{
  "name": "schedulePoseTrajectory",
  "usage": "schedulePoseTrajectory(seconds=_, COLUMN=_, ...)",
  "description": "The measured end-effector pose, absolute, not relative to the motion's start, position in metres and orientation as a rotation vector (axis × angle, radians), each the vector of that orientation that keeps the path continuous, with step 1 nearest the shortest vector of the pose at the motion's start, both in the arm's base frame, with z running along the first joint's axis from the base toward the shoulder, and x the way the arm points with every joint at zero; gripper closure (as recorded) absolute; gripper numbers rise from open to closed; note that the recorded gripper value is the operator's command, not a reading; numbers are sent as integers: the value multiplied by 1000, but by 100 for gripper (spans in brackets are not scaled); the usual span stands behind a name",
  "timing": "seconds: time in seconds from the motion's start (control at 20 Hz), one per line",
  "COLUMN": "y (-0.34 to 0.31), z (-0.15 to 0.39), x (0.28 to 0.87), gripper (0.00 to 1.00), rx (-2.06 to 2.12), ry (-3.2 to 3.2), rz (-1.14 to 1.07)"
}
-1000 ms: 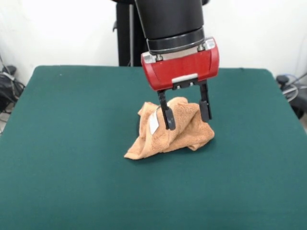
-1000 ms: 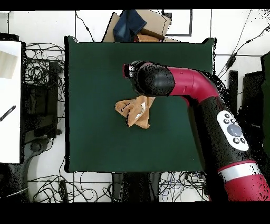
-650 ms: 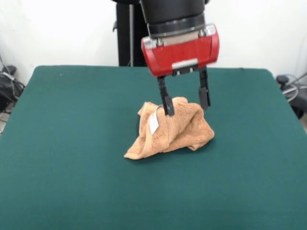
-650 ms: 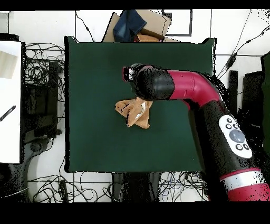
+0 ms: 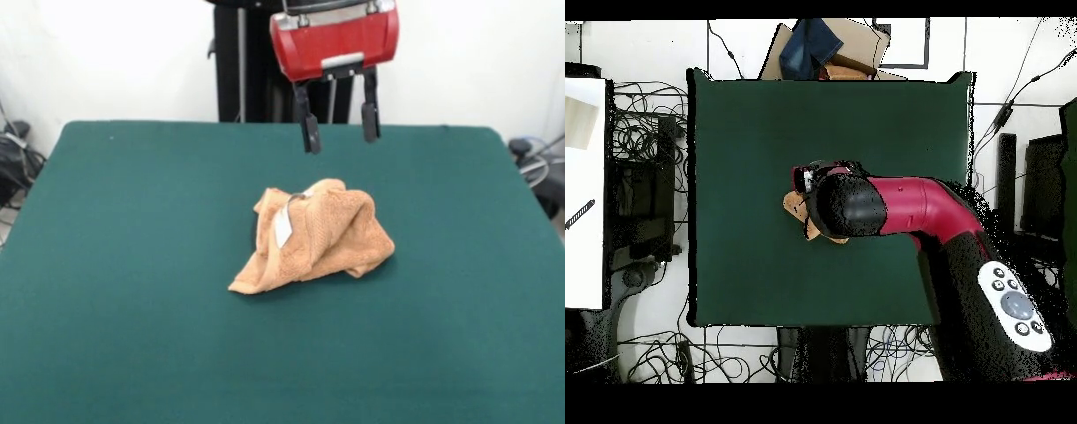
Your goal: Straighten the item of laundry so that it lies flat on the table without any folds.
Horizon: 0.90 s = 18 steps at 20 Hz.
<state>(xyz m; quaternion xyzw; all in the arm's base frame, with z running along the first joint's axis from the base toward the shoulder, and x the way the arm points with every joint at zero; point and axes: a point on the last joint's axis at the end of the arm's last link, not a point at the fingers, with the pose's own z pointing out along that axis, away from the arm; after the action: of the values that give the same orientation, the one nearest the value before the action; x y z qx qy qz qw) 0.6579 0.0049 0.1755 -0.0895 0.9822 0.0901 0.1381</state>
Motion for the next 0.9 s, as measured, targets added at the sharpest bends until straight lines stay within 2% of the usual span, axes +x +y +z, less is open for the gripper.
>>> schedulePoseTrajectory(seconds=0.9, y=14, z=95, x=653, gripper=0, rx=-208, ry=2808, rz=387)
